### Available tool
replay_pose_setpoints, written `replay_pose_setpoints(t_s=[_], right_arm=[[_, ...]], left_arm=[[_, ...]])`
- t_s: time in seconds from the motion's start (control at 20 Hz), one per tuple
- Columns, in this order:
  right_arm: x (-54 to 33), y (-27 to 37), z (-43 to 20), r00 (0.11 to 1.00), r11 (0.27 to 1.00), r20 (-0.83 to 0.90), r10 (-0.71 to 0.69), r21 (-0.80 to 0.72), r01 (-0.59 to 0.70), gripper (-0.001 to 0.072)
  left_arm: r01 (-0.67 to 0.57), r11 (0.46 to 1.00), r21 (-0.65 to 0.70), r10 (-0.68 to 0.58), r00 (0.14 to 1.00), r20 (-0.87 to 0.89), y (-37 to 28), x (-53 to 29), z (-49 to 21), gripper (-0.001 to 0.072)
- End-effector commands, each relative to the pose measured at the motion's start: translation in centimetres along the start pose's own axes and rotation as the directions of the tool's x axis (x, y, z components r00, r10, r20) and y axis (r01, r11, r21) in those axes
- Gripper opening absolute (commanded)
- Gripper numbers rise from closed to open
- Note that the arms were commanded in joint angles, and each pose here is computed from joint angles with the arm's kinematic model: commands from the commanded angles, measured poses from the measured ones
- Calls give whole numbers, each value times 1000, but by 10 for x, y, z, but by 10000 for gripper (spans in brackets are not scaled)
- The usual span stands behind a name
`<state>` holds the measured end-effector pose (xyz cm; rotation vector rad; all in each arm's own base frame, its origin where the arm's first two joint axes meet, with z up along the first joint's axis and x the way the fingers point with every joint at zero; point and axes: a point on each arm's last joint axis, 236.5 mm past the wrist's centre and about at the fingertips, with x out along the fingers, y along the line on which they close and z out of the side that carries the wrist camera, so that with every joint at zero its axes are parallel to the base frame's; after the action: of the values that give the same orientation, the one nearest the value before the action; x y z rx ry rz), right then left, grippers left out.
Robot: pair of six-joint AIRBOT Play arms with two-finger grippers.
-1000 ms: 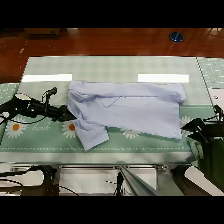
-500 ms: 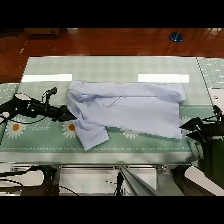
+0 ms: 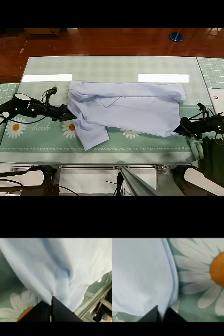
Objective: Fold the shirts.
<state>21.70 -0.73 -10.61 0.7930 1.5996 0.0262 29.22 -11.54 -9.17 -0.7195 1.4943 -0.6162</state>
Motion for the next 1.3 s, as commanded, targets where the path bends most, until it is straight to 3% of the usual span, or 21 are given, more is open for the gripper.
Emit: replay_pose_setpoints(t_s=[0.0, 0.15, 0.25, 0.35, 0.5, 0.65, 0.75, 0.85, 0.95, 1.1, 1.25], right_arm=[[3, 7, -5, 1000, 1000, -29, -11, -28, 10, 23], [-26, 29, -4, 1000, 991, -19, 16, -136, -18, 23], [-73, 65, 16, 990, 968, 126, 70, -247, -37, 22], [-142, 119, 34, 928, 928, 330, 174, -371, -42, 22], [-267, 207, 24, 709, 849, 599, 373, -529, 1, 22], [-377, 264, -23, 460, 796, 744, 485, -594, 120, 22], [-441, 293, -64, 295, 765, 785, 545, -609, 208, 21], [-490, 308, -98, 151, 765, 810, 567, -586, 268, 21], [-519, 313, -128, 61, 780, 823, 565, -557, 287, 21], [-528, 315, -157, 38, 776, 828, 559, -538, 329, 21], [-516, 299, -169, 95, 788, 871, 483, -479, 388, 21]], left_arm=[[23, 999, 29, -24, 1000, 4, -6, -2, 1, 25], [149, 982, 116, -154, 988, 30, -49, -26, 14, 23], [245, 945, 217, -279, 950, 141, -102, -72, 40, 23], [293, 870, 396, -418, 865, 278, -172, -143, 59, 23], [170, 711, 682, -566, 714, 412, -285, -259, 38, 23], [-117, 594, 796, -594, 603, 532, -373, -335, -15, 23], [-338, 535, 774, -625, 458, 632, -427, -382, -55, 21], [-563, 533, 631, -581, 299, 757, -458, -419, -90, 20], [-690, 561, 458, -476, 184, 860, -465, -436, -115, 21], [-754, 579, 311, -369, 97, 924, -465, -438, -146, 21], [-755, 596, 274, -261, 141, 955, -449, -416, -166, 21]])
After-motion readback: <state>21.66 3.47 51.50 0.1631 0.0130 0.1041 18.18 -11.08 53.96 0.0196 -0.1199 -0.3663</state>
